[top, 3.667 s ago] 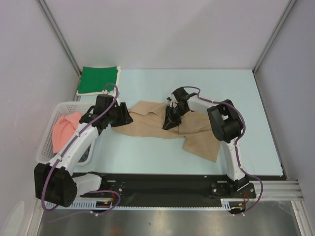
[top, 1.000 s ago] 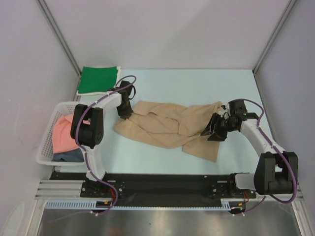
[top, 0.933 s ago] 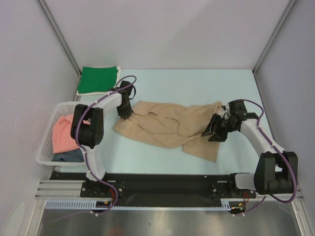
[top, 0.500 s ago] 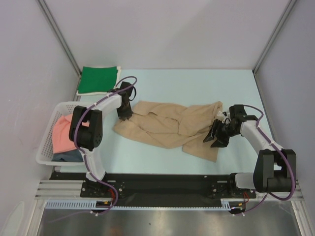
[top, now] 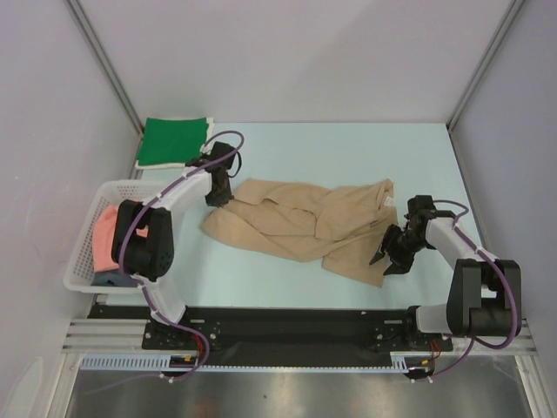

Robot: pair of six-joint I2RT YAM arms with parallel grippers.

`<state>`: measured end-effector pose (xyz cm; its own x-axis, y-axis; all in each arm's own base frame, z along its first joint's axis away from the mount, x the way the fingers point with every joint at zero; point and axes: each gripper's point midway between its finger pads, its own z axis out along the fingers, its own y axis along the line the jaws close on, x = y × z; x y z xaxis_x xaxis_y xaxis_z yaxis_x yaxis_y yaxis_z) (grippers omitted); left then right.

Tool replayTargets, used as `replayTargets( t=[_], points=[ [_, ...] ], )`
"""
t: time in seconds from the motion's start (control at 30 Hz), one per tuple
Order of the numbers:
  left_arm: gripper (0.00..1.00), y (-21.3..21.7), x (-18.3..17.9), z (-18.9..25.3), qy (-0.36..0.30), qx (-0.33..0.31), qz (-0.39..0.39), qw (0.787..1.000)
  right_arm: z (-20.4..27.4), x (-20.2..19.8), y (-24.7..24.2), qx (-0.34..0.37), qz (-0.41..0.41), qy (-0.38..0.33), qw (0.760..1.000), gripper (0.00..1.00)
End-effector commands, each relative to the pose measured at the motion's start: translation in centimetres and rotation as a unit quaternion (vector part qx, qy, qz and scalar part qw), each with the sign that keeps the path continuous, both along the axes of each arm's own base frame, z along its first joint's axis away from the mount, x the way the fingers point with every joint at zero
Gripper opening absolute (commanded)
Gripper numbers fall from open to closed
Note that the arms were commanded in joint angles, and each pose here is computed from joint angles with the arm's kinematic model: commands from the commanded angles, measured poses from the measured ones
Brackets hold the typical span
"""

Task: Fold and stack the t-shirts
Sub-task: Flatten the tshirt out

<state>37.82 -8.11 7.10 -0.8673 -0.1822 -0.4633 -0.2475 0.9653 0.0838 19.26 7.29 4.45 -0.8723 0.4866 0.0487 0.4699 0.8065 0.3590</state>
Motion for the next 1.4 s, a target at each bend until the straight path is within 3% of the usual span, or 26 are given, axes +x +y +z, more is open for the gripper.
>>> replayTargets(
  t=[0.0, 0.17, 0.5, 1.0, 1.2, 1.23, 1.37],
  points=[
    [0.00, -0.1, -0.7, 3.4, -0.042, 0.023, -0.034, 0.998, -0.9, -0.3, -1.7, -0.054, -0.038, 0.023, 0.998, 0.56],
    [0.00, -0.8, -1.6, 4.9, -0.069, 0.001, -0.053, 0.996, -1.8, -1.1, -1.3, -0.063, -0.057, 0.049, 0.995, 0.52],
    [0.00, -1.8, -2.8, 6.0, -0.100, -0.039, -0.073, 0.992, -3.6, -2.5, -2.2, -0.151, -0.086, 0.059, 0.983, 0.48],
    [0.00, -1.9, -3.3, 7.3, -0.112, -0.049, -0.081, 0.989, -5.1, -3.4, -0.5, -0.112, -0.101, 0.077, 0.986, 0.36],
    [0.00, -1.6, -3.9, 8.2, -0.120, -0.048, -0.080, 0.988, -4.8, -1.3, -1.1, -0.109, -0.099, 0.038, 0.988, 0.09],
    [0.00, -1.5, -4.0, 8.5, -0.123, -0.048, -0.080, 0.988, -4.3, -0.7, -1.3, -0.110, -0.096, 0.026, 0.989, 0.00],
    [0.00, -1.0, -4.4, 10.9, -0.148, -0.044, -0.080, 0.985, 1.8, 3.8, -2.4, -0.125, -0.086, -0.084, 0.985, 0.00]
  ],
)
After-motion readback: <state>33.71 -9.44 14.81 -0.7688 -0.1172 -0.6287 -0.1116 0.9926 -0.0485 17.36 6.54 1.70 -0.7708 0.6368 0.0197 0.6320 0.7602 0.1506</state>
